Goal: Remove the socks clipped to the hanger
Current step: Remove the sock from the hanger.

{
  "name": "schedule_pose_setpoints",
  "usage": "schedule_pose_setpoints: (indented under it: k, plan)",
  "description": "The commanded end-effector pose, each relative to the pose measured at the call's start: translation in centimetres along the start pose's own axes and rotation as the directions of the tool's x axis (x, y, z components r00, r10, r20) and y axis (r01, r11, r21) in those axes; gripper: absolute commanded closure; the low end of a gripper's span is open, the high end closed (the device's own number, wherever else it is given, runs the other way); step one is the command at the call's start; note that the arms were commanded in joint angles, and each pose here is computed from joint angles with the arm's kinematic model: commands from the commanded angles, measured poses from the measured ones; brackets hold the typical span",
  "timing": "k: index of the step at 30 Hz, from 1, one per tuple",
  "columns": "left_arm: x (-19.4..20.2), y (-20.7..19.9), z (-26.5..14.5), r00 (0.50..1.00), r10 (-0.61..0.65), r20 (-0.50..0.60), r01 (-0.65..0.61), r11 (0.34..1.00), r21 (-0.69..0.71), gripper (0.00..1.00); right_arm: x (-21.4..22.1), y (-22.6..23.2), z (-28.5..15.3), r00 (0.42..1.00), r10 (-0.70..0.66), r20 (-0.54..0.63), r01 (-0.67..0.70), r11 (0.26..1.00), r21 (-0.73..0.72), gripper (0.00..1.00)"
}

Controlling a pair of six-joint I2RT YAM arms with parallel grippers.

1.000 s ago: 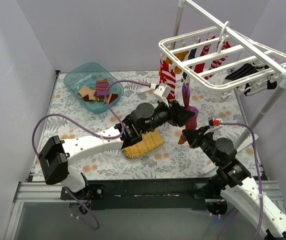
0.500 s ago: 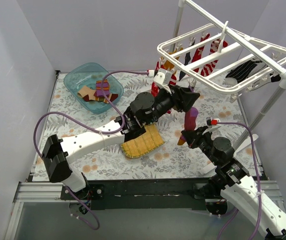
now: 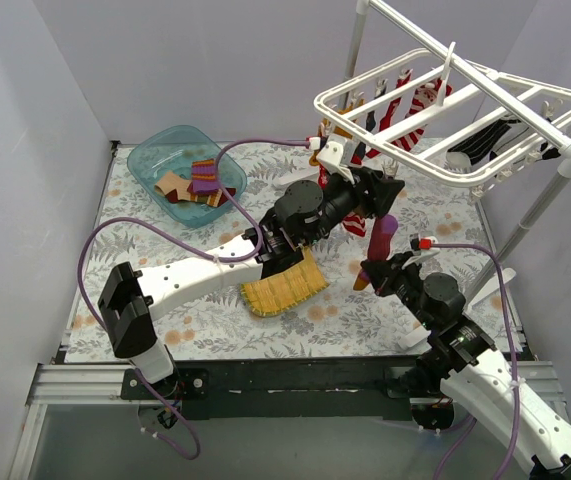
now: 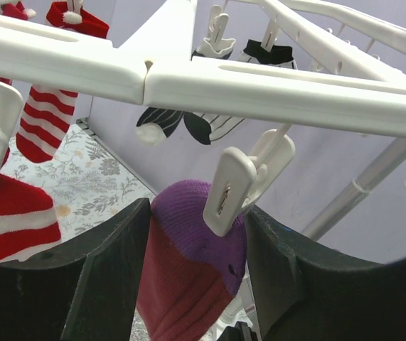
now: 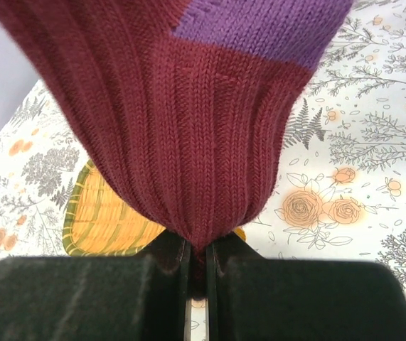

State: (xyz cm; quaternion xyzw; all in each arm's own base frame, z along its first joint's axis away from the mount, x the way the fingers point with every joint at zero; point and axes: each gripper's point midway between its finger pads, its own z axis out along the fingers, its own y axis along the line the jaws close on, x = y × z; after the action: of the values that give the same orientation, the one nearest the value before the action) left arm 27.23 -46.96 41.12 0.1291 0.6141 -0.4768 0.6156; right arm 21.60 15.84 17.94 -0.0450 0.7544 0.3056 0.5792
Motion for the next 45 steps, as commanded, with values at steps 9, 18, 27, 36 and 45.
schedule_pose_setpoints:
  k: [9, 18, 27, 36, 45]
  plan:
    - [-4.2, -1.6, 0.1, 0.994, 0.012, 0.108, -0.014, 1.000, 0.011, 0.48, -0.7, 0.0, 0.4, 0.999, 0.009, 0.042, -0.010, 1.000, 0.005, 0.99]
    - [-5.0, -1.6, -0.1, 0.988, 0.024, 0.149, -0.022, 1.000, -0.010, 0.49, -0.5, 0.0, 0.7, 0.999, 0.009, 0.033, -0.009, 1.000, 0.000, 0.99]
    - [-5.7, -1.1, -0.1, 0.983, 0.028, 0.181, -0.021, 0.999, -0.041, 0.49, 0.1, -0.2, 0.7, 1.000, 0.013, 0.021, -0.013, 1.000, 0.001, 0.99]
    - [-5.5, -1.1, 0.2, 0.982, 0.029, 0.185, -0.022, 0.999, -0.040, 0.62, 0.5, -0.3, 0.8, 1.000, 0.012, 0.014, -0.012, 1.000, 0.003, 0.99]
    - [-5.7, -1.2, 0.0, 0.980, 0.032, 0.194, -0.026, 0.999, -0.033, 1.00, 0.8, -0.5, 0.7, 1.000, 0.013, 0.010, -0.013, 1.000, 0.009, 0.99]
